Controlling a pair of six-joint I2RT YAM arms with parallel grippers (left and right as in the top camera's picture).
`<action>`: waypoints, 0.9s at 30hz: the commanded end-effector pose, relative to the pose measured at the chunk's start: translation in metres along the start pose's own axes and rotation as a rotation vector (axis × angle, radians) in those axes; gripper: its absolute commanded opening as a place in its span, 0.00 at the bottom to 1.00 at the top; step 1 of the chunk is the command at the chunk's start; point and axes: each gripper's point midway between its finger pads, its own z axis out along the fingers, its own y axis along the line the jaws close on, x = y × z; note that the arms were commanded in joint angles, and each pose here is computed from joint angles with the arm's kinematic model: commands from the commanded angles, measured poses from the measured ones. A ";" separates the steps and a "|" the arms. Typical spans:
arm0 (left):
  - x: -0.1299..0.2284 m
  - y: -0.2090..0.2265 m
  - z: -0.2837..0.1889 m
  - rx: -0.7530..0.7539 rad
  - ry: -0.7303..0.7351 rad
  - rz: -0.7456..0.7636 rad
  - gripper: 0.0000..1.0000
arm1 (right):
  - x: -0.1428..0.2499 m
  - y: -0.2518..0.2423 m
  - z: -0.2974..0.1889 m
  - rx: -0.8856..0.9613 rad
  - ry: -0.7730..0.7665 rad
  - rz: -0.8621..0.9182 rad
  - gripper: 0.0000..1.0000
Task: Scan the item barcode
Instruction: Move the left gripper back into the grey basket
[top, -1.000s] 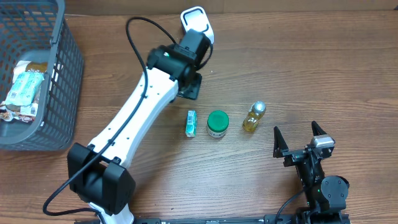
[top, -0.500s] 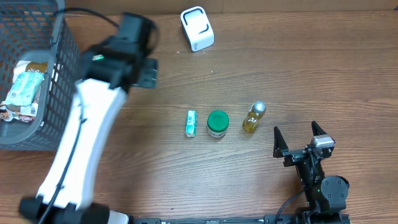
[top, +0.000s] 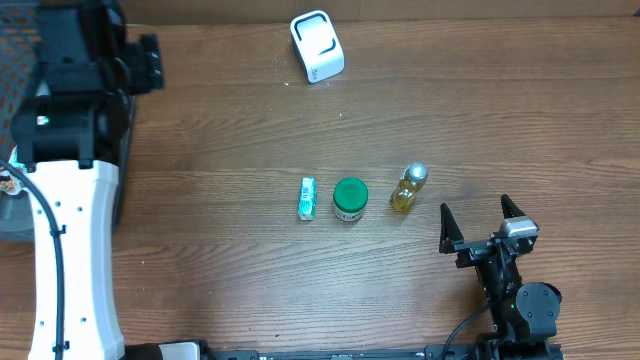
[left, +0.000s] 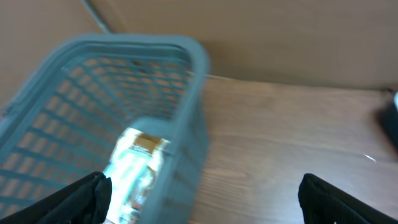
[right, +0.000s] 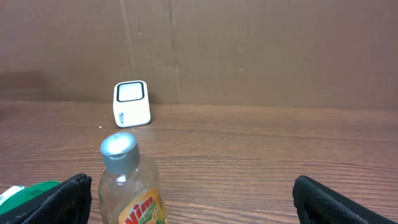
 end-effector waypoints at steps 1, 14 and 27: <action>-0.010 0.039 -0.001 -0.087 -0.030 0.001 0.96 | 0.002 -0.002 0.000 0.012 -0.001 -0.004 1.00; 0.040 0.148 0.062 -0.281 0.143 -0.039 1.00 | 0.002 -0.002 0.000 0.012 -0.001 -0.004 1.00; 0.140 0.181 0.162 -0.227 0.427 -0.012 1.00 | 0.002 -0.002 0.000 0.012 -0.002 -0.004 1.00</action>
